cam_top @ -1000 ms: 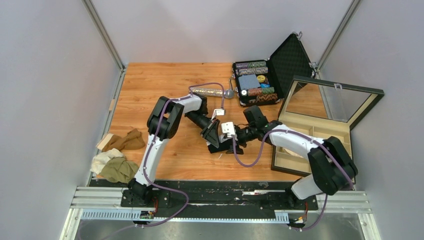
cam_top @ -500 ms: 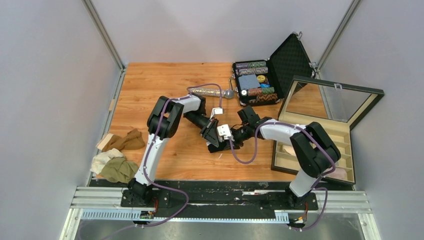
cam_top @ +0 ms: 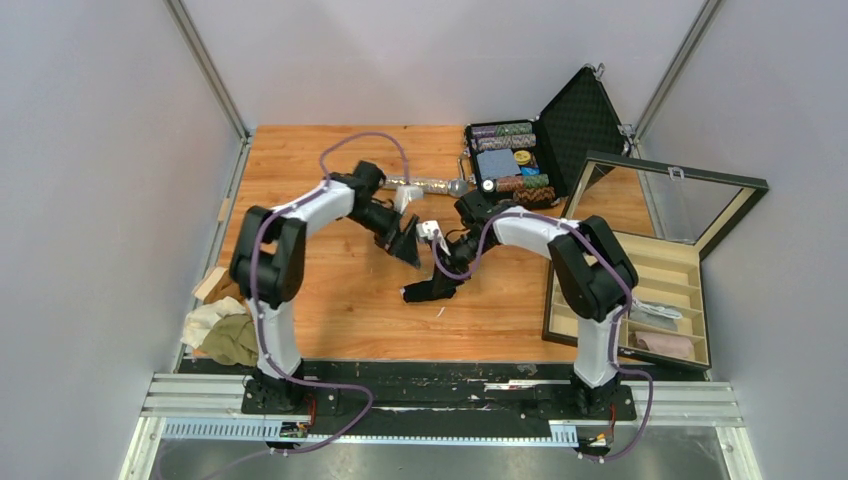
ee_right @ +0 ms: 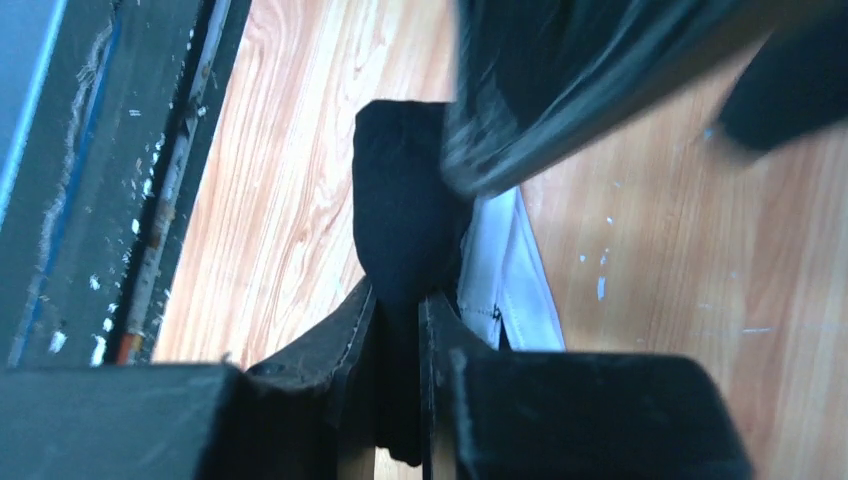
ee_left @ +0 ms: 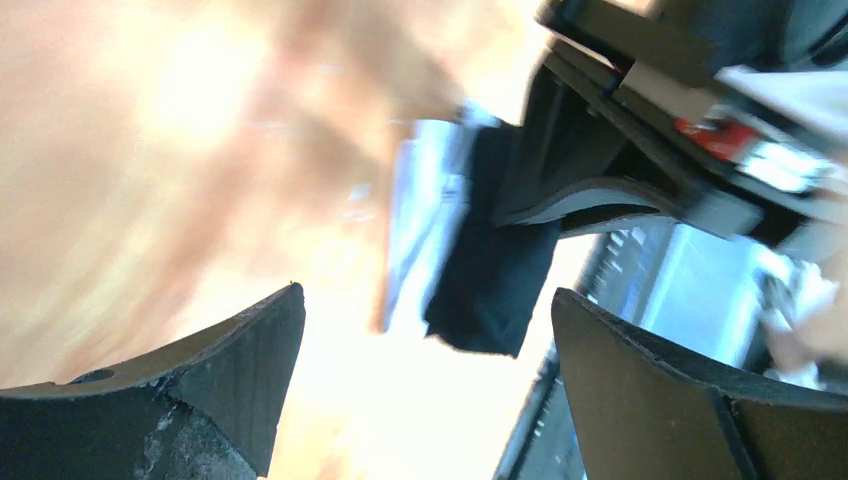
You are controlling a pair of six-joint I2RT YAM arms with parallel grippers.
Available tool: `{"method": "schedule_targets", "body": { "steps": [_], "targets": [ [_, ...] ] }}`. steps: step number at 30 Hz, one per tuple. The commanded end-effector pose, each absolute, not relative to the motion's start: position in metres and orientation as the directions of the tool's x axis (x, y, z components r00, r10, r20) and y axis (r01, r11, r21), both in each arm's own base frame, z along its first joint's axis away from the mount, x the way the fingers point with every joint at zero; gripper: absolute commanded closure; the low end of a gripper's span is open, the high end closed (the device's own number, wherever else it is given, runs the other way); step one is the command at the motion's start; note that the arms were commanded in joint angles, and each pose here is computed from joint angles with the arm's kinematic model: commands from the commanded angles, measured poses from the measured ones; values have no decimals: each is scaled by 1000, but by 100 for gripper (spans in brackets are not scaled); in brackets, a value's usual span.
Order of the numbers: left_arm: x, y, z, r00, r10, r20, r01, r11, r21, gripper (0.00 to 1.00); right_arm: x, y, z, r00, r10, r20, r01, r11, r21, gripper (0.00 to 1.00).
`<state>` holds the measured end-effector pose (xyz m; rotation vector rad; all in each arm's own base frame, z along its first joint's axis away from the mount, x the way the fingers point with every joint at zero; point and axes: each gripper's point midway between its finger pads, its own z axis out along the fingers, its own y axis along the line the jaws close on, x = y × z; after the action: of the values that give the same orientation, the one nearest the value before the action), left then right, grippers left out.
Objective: Roll the underwear
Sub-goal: Roll the underwear to the center of the board.
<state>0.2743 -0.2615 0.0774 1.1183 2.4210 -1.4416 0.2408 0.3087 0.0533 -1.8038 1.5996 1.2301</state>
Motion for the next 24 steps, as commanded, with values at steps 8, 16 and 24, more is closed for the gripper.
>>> {"method": "schedule_targets", "body": {
  "steps": [8,16,24],
  "targets": [
    [422,-159,196,-653,-29,-757,235,942,-239,0,236,299,31,-596,-583,-552,-680,1,734,97],
    [359,-219,206,-328,399,-856,741,670,29,0,238,300,-6,-718,-597,-357,-531,139,836,97],
    [252,-245,139,381,594,-708,854,67,516,22,246,298,-33,-784,-591,-189,-421,282,862,99]
  ]
}}
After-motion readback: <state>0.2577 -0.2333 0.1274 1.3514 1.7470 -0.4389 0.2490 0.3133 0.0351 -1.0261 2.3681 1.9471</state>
